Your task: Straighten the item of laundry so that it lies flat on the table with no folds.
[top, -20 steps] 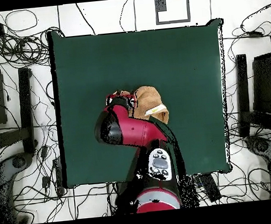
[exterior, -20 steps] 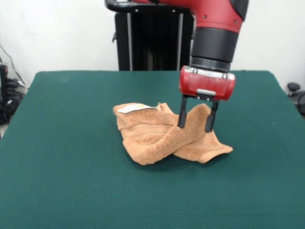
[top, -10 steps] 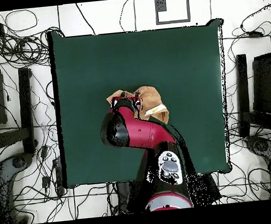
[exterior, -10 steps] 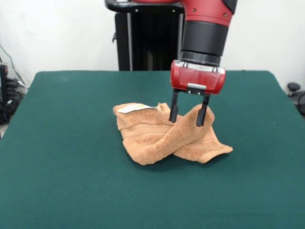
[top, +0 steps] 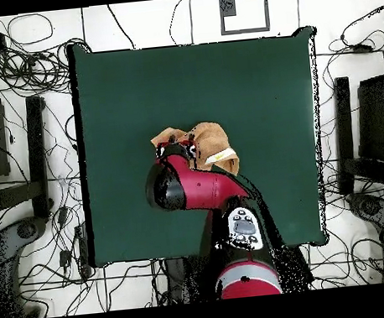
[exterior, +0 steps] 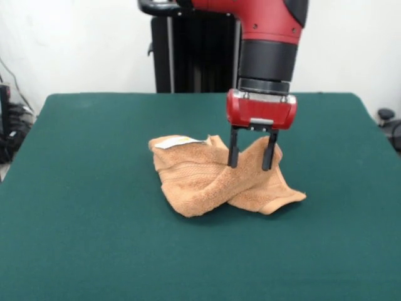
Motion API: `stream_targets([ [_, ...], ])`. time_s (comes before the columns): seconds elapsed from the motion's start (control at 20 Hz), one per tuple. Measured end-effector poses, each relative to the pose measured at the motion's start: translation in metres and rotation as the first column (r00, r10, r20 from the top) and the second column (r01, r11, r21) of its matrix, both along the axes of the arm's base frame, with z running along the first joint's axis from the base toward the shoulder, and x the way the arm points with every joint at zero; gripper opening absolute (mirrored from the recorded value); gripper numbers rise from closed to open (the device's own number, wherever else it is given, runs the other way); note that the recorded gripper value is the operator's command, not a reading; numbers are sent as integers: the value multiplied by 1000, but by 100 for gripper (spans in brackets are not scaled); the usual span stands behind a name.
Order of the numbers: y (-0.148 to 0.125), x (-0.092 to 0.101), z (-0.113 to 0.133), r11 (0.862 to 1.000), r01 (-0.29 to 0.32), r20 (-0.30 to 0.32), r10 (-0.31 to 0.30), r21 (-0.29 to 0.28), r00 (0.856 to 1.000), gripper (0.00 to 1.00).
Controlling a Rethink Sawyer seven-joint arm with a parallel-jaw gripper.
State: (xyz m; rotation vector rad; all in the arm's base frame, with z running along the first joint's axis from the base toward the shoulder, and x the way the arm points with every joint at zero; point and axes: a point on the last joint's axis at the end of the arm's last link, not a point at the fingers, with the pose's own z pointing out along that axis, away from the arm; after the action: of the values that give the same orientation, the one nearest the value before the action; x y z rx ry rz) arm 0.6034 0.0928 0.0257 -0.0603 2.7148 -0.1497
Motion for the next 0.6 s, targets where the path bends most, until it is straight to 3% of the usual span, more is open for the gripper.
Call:
stream_targets([
  [0.3, 1, -5, -6, 999, -24, -12, 25, 37, 1000, 100],
  [0.6, 0, -11, 5, 997, -31, -12, 32, 75, 999, 100],
])
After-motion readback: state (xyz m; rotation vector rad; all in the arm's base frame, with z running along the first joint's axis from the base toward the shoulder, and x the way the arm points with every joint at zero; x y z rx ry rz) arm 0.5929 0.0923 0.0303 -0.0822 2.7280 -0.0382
